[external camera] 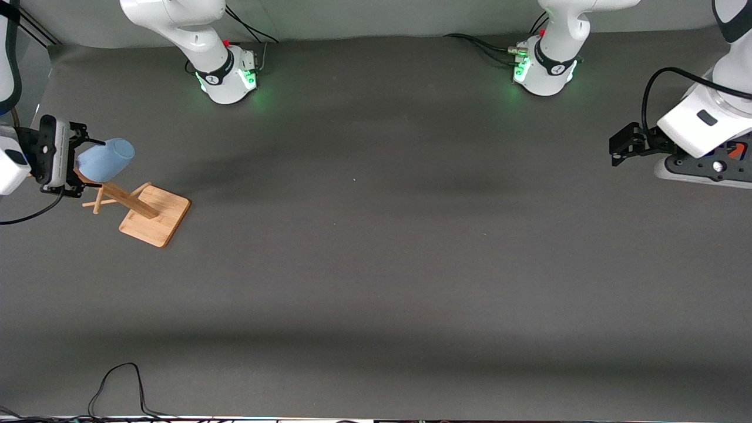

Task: Rotate and upright cup with both arms
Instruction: 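Close the right gripper around the blue cup's base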

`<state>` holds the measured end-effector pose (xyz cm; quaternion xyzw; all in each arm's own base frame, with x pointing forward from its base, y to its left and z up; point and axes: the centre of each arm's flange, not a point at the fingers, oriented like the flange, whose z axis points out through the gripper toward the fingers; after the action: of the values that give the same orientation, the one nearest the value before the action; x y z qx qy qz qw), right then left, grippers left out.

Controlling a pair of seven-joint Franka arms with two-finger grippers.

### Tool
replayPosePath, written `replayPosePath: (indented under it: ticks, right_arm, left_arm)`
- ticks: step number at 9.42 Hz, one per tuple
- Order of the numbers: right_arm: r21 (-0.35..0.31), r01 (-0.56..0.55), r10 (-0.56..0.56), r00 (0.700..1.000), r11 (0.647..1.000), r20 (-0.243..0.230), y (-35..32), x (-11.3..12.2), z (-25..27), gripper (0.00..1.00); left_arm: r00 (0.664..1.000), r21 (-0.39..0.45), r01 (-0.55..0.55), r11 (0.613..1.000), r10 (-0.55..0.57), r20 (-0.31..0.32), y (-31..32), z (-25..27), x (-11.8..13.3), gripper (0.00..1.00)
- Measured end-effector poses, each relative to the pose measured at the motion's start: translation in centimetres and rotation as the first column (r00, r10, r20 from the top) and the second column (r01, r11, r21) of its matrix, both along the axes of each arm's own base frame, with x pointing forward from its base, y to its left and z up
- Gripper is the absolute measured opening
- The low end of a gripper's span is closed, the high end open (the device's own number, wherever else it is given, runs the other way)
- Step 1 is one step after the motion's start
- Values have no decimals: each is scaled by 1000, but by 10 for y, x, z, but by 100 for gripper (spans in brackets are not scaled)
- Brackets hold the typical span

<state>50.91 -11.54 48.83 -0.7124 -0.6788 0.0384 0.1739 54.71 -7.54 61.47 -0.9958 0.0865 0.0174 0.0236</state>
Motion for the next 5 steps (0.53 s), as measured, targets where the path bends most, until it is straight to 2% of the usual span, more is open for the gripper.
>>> replayPosePath:
  ticks: [2, 5]
  right_arm:
    - [48, -105, 106, 994, 993, -15, 2, -7, 2, 100]
    - [99, -186, 188, 982, 978, -11, 4, -27, 12, 100]
  left_arm:
    - [1000, 0, 0, 1000, 0, 0, 0, 0, 0, 100]
    - [1000, 0, 1, 1000, -1, 0, 0, 0, 0, 100]
